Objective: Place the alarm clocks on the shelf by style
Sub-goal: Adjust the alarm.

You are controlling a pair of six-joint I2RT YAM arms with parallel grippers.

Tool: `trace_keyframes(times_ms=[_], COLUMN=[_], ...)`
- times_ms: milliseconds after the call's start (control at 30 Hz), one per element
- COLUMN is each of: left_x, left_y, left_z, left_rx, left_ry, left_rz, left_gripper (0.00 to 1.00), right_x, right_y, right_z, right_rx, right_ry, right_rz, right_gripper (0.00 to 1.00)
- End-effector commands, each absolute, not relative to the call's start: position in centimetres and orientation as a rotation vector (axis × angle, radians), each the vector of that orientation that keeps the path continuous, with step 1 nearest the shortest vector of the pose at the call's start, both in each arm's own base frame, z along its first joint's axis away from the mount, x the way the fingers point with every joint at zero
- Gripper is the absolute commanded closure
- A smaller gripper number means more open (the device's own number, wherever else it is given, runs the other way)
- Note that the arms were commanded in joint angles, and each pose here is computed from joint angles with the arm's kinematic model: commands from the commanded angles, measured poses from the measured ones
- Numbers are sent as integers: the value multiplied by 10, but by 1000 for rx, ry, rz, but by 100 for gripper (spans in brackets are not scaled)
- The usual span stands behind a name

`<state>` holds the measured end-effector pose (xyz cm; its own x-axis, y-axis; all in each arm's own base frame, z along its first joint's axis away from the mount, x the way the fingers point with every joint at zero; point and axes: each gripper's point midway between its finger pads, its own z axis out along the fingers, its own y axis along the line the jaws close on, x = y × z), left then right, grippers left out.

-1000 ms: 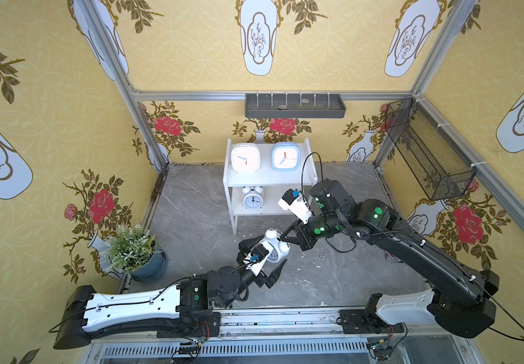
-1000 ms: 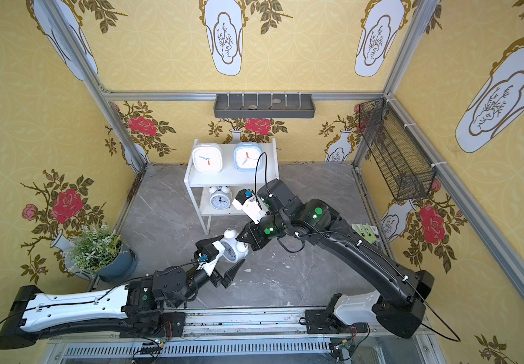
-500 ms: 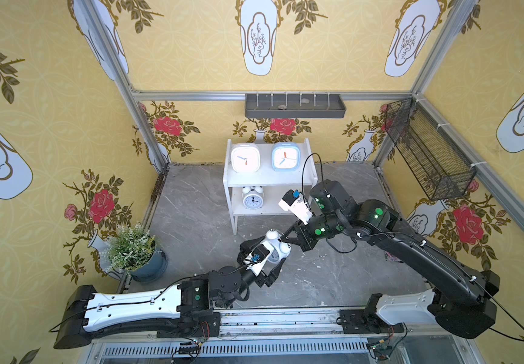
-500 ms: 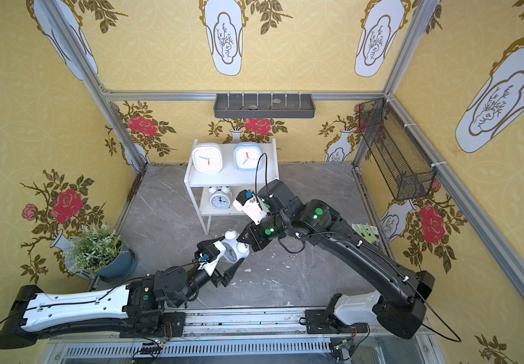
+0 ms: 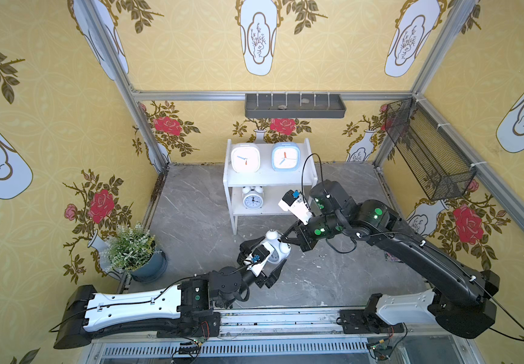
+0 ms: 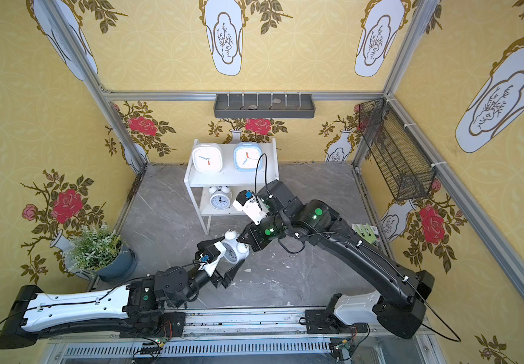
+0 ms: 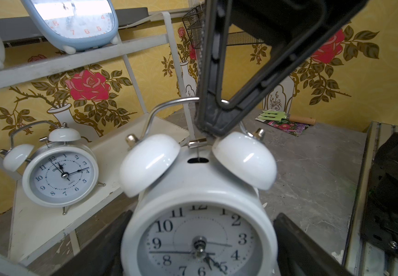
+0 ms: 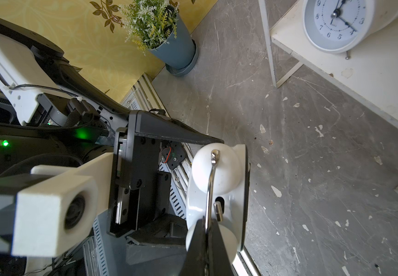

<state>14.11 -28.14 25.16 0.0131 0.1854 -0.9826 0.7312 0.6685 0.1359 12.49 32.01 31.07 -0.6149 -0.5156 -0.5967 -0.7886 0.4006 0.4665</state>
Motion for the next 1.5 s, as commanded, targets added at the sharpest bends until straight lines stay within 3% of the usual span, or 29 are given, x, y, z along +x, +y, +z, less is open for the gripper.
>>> trace_keyframes(times_ms=[0,267,933,1100,1233,1467], left_x=[141,141,140,141,142,144], left_y=[-282,-282,-282,-282,-282,-279], left_z=[249,250,251,251,251,251], left_rx=[786,789,784,781,773,742], left_ry=[1537,1536,1530,1531,1532,1538], left_rz=[-511,-507,-517,-513,-516,-523], left_gripper=[6,6,26,30,31,38], right_x=[128,129,130,131,133,134], right_y=[327,329,329,329,328,328], right_z=[321,318,316,315,314,314], right_rx=[-1130,-1131,-1123,-1119,-1113,-1105], right_ry=[2235,2243,2245,2249,2254,2246], right_rz=[1082,1079,1076,1069,1057,1056], right_gripper=[100,100,99,94,81,78])
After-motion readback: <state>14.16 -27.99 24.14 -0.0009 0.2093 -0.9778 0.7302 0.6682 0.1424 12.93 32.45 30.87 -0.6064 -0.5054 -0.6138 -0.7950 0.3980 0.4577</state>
